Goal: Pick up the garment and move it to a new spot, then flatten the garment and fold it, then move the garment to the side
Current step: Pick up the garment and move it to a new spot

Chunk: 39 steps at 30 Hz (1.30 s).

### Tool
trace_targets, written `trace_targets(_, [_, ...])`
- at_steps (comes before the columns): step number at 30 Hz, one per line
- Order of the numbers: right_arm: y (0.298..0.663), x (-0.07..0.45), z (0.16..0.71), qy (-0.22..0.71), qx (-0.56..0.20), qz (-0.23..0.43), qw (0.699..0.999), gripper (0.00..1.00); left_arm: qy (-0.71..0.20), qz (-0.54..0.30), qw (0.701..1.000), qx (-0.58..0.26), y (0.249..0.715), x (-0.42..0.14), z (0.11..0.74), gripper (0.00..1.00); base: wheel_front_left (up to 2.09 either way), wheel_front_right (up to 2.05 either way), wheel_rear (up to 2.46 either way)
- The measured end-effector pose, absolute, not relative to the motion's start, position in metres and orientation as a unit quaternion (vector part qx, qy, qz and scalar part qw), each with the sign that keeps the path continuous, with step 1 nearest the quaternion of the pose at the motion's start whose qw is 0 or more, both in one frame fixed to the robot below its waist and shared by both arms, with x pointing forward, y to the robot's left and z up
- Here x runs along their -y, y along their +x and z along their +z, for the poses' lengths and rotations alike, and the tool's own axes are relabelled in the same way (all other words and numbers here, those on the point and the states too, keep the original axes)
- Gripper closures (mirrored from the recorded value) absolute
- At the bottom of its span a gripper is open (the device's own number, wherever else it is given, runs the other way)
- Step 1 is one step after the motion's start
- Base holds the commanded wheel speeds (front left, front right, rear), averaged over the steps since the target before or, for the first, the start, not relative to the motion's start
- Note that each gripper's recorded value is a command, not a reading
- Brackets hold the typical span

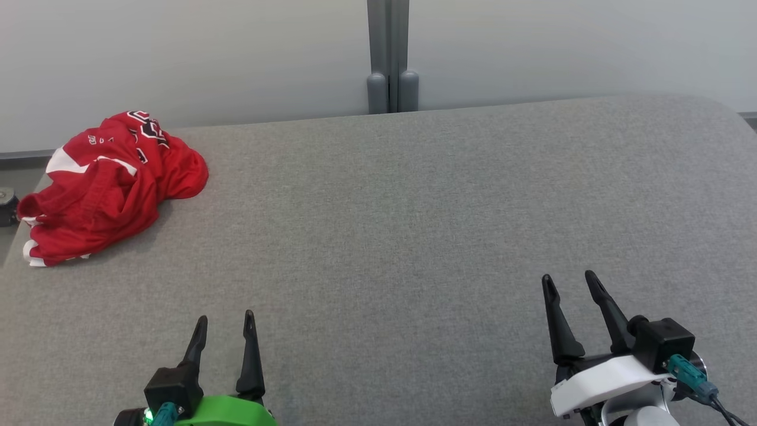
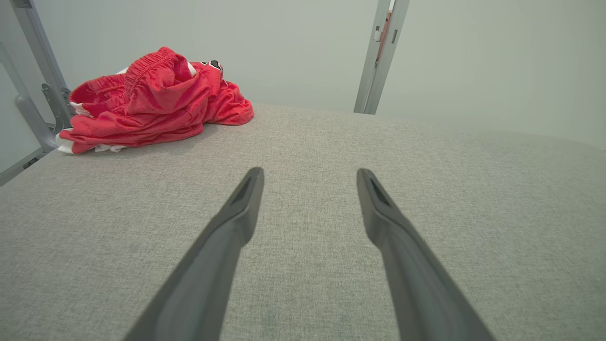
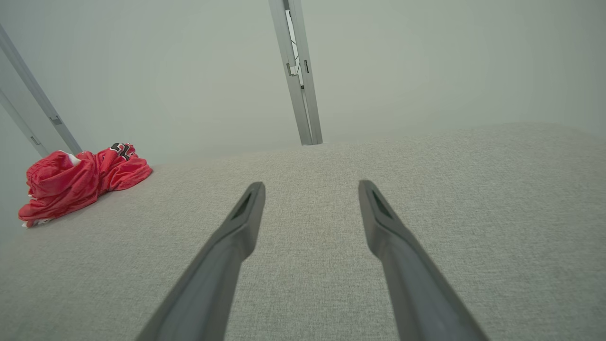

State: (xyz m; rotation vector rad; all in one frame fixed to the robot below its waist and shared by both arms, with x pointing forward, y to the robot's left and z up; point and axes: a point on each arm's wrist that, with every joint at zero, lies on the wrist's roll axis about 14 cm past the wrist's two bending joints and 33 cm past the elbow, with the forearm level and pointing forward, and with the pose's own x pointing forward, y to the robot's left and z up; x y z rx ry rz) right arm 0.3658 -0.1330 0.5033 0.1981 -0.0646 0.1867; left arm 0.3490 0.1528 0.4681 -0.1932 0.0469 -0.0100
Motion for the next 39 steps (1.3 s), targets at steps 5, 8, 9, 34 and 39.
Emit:
trace_targets(5, [0.369, 0.127, 0.502, 0.099, 0.029, 0.102, 0.989, 0.0, -0.095, 0.005, 0.995, -0.015, 0.347, -0.16, 0.473, 0.0, 0.0, 0.0, 0.0])
trace_targets(8, [0.374, 0.116, 0.503, 0.099, 0.029, 0.118, 0.988, 0.0, -0.094, 0.022, 0.995, -0.008, 0.342, -0.171, 0.476, 0.0, 0.0, 0.0, 0.0])
trace_targets(9, [0.376, 0.112, 0.503, 0.1, 0.029, 0.125, 0.987, 0.0, -0.093, 0.029, 0.995, -0.008, 0.339, -0.176, 0.476, 0.0, 0.0, 0.0, 0.0])
trace_targets(34, [0.385, -0.066, 0.498, 0.118, -0.003, 0.369, 0.922, 0.0, -0.078, 0.278, 0.957, 0.011, 0.229, -0.304, 0.479, 0.0, 0.0, 0.0, 0.0])
trace_targets(39, [0.387, -0.065, 0.492, 0.118, -0.01, 0.368, 0.922, 0.0, -0.075, 0.278, 0.958, 0.002, 0.23, -0.302, 0.475, 0.0, 0.0, 0.0, 0.0])
